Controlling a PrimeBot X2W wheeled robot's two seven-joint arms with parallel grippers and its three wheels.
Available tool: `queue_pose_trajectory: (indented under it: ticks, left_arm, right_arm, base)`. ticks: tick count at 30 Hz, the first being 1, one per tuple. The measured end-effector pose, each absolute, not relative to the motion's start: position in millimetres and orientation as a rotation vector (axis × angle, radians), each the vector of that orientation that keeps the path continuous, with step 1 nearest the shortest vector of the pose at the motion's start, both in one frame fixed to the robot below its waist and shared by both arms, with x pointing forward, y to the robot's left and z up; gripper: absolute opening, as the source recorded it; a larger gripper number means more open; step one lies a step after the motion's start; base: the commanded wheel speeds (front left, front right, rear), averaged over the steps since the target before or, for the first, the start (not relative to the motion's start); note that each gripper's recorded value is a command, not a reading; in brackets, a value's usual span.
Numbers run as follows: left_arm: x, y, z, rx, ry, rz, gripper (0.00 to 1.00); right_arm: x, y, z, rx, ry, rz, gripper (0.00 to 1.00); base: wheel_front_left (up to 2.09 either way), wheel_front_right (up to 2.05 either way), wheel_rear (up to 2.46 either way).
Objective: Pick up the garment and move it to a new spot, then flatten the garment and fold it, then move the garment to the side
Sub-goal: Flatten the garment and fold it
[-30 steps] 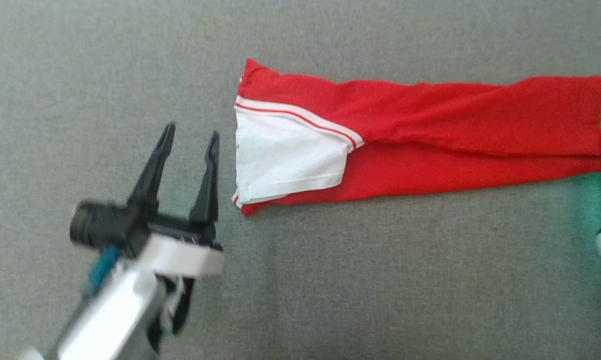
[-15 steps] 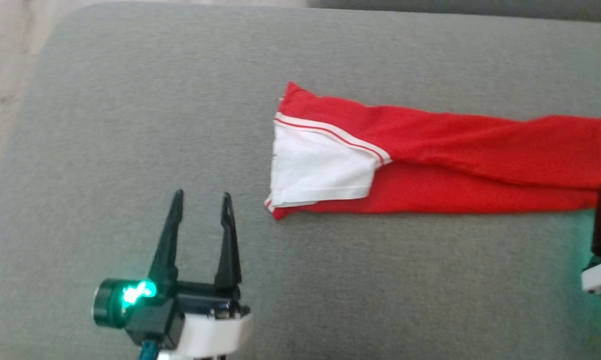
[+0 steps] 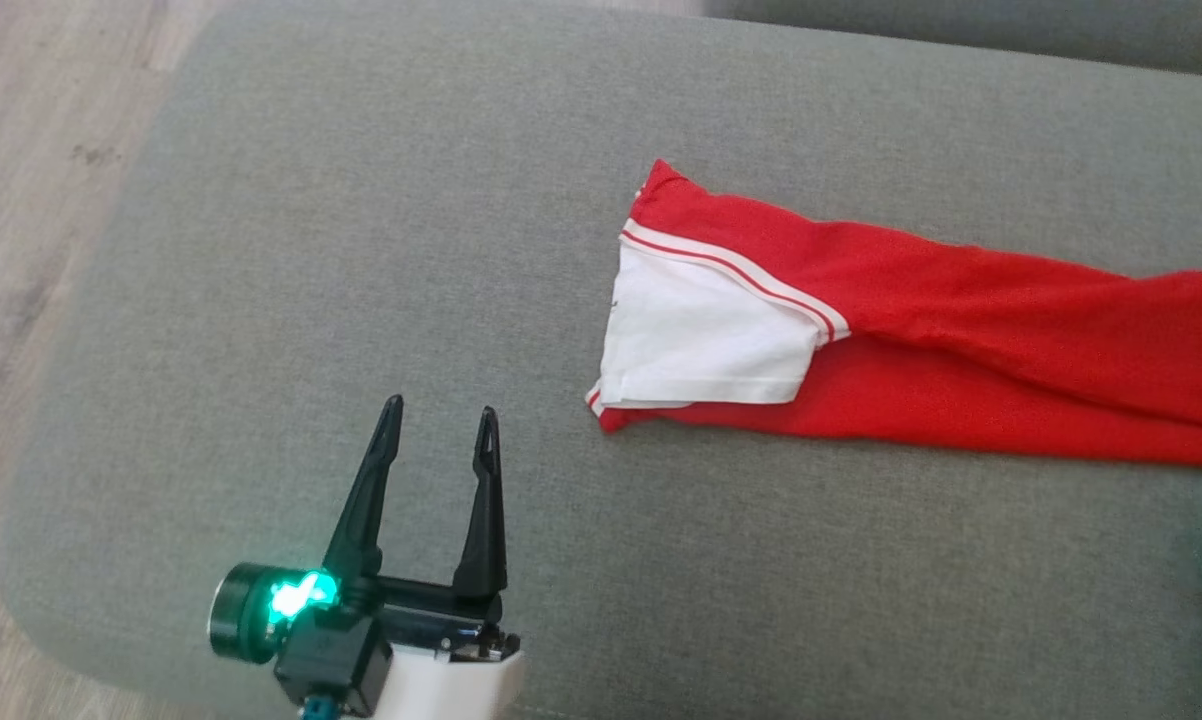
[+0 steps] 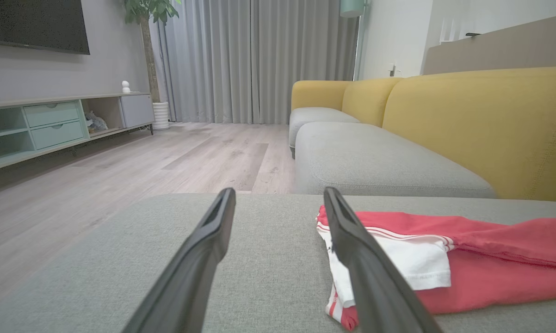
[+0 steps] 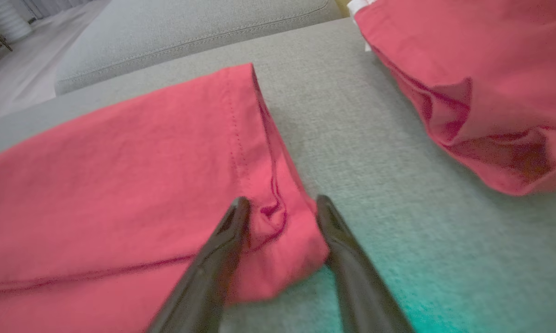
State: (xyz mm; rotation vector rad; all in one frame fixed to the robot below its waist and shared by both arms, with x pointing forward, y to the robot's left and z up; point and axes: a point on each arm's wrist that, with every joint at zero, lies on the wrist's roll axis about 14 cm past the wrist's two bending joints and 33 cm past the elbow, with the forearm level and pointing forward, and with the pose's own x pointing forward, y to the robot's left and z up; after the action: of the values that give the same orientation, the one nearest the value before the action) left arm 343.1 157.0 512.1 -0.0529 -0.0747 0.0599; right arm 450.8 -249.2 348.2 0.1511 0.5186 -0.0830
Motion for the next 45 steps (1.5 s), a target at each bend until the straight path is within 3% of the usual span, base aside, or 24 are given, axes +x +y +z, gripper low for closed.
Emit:
queue_pose_trajectory:
  ticks: [4, 11, 15, 19, 23, 32, 37, 38, 39, 40, 45]
  left_arm:
    - [347.5, 153.7, 507.8, -0.060, -0.063, 0.047, 1.00]
    - [356.1, 142.7, 505.5, -0.066, -0.060, 0.005, 1.00]
    - [359.4, 139.2, 505.2, -0.069, -0.062, -0.008, 1.00]
    - [360.4, 134.4, 504.5, -0.073, -0.060, -0.028, 1.00]
    - [358.1, 134.7, 505.0, -0.071, -0.061, -0.028, 1.00]
    - [352.8, 137.2, 508.7, -0.063, -0.070, -0.015, 1.00]
    - [346.1, 142.3, 504.5, -0.063, -0.054, 0.006, 1.00]
    - [344.8, 143.0, 505.1, -0.065, -0.055, 0.010, 1.00]
    - [343.5, 145.3, 506.4, -0.064, -0.059, 0.022, 1.00]
    - [342.2, 146.5, 507.7, -0.064, -0.062, 0.030, 1.00]
    - [337.5, 155.0, 513.0, -0.056, -0.080, 0.071, 1.00]
  right_arm:
    - [464.7, -241.6, 359.0, 0.191, 0.470, -0.067, 0.00]
    - [460.9, -289.3, 388.1, 0.150, 0.340, -0.143, 0.00]
    - [463.7, -290.4, 419.0, 0.197, 0.216, -0.131, 0.00]
    - [477.1, -240.9, 483.6, 0.226, 0.007, 0.031, 0.00]
    - [476.2, -174.8, 513.2, 0.245, -0.057, 0.192, 0.00]
    - [444.1, -11.5, 498.2, 0.335, 0.067, 0.537, 0.00]
    - [429.1, 29.6, 481.6, 0.352, 0.133, 0.643, 0.00]
    - [424.7, 36.1, 480.4, 0.375, 0.139, 0.661, 0.22]
    - [418.8, 44.2, 482.9, 0.422, 0.135, 0.681, 0.69]
    - [413.4, 51.7, 485.6, 0.463, 0.134, 0.699, 1.00]
    - [422.2, 46.9, 515.5, 0.562, 0.039, 0.670, 1.00]
  base:
    - [0.00, 0.00, 0.00]
    - [0.00, 0.00, 0.00]
    - [0.00, 0.00, 0.00]
    - [0.00, 0.00, 0.00]
    - [0.00, 0.00, 0.00]
    - [0.00, 0.00, 0.00]
    - [0.00, 0.00, 0.00]
    - [0.00, 0.00, 0.00]
    - [0.00, 0.00, 0.00]
    - [0.00, 0.00, 0.00]
    - [0.00, 0.00, 0.00]
